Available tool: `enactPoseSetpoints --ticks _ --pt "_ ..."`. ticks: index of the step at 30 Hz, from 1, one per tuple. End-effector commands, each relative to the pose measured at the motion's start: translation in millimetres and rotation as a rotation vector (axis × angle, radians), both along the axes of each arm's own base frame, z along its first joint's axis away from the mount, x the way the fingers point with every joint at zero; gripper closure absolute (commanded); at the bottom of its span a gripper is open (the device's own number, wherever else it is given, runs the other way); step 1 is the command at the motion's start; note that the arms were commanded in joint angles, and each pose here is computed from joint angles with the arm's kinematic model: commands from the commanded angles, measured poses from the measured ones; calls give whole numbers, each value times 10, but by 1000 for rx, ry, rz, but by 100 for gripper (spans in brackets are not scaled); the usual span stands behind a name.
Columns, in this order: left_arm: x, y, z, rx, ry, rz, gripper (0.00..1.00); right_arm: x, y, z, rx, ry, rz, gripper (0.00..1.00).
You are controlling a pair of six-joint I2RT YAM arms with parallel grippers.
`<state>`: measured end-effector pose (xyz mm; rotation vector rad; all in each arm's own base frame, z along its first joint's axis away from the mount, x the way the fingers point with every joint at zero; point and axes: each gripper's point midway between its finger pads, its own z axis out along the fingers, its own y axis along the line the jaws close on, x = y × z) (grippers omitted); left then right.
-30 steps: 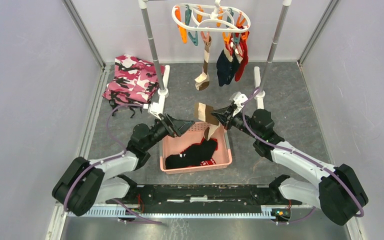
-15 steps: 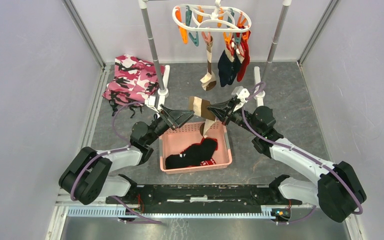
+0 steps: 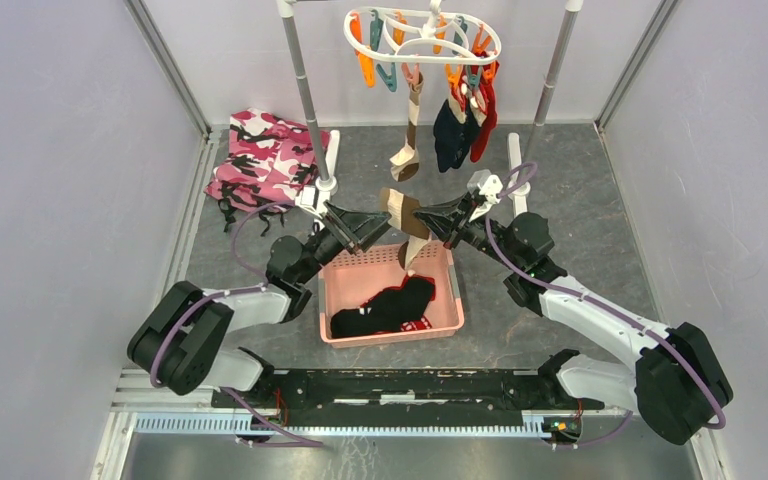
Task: Clip the socks to the hanger
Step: Pick up the sock from the bin.
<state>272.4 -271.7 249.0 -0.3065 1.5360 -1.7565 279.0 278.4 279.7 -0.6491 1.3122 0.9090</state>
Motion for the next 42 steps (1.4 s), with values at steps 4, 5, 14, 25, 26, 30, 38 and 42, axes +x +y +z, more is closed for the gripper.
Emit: enactPoseSetpoints --ticks 4,5,14,25,26,30,38,42 --pt "118 -65 112 -56 24 -10 14 -26 -22 373 83 -78 6 100" --pt "119 -62 98 -57 31 -9 14 -24 -26 371 82 -78 2 100" --pt "163 -44 249 -107 17 9 24 -32 8 260 76 -45 21 100" --pt "170 -64 479 -62 -141 22 89 -47 -63 -59 11 12 -11 100" --pt "175 -73 453 -20 -175 30 94 -48 -69 -70 8 13 -14 100" --pt "187 -83 344 196 -343 68 98 -56 -101 -83 -7 3 -26 98" --pt "129 149 179 694 -708 154 98 -16 -232 -131 -61 -29 -98 83" --pt "16 283 150 872 -870 158 98 -46 -239 -111 -81 -63 -91 69"
